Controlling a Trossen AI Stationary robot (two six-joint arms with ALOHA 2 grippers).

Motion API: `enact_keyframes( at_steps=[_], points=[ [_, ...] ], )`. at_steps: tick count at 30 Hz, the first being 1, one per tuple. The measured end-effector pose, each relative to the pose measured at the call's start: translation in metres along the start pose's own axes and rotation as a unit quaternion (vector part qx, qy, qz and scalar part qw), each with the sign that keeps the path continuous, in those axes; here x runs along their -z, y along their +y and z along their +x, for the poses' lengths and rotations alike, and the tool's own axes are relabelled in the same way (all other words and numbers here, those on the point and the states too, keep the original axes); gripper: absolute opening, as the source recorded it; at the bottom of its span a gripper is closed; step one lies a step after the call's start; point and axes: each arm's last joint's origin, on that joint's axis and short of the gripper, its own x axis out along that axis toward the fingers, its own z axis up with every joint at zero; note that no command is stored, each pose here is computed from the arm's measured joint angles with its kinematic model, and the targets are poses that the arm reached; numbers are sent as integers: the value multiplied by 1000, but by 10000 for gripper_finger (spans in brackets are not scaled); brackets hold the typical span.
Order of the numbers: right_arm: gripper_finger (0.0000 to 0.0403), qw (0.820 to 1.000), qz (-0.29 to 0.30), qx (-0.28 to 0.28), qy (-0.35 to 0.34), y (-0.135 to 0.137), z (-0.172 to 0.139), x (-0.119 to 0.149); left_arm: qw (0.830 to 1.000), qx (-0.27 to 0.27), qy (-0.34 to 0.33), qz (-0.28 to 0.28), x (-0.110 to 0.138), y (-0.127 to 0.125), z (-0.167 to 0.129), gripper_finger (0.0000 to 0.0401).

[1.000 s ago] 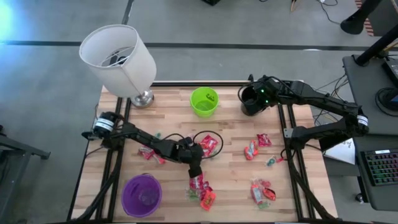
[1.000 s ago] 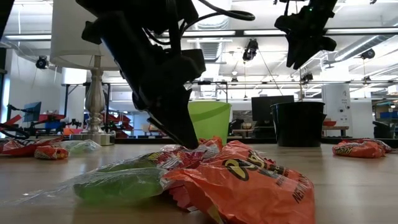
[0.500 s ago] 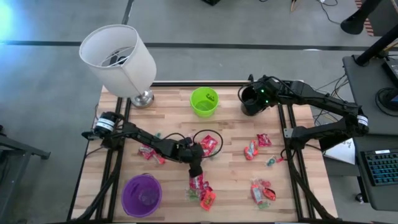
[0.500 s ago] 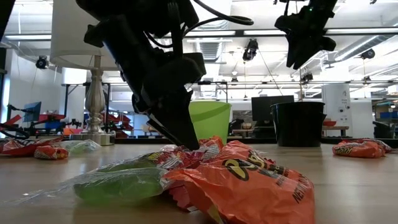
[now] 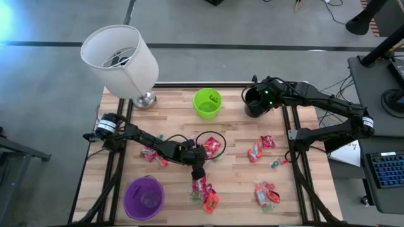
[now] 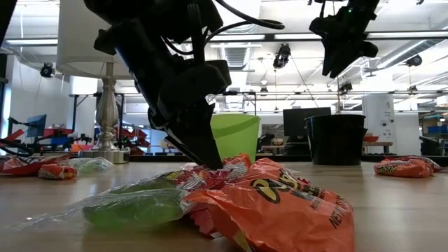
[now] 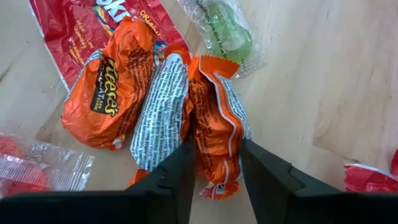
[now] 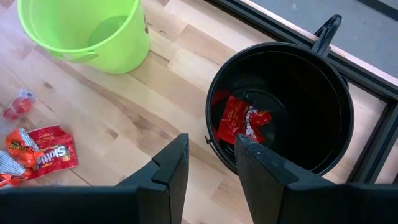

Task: Sort candy
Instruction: Put the orange chocolate into the green bucket

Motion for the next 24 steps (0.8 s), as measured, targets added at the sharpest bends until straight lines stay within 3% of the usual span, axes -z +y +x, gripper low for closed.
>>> enact_keyframes(
  at_steps=[15,24],
  points=[
    [123,1000,0,0,0,0,0,0,999,39,19,14,1,-2,0,6],
    [123,1000,-2,0,0,0,0,0,999,42,19,17,1,-3,0,3]
  ],
)
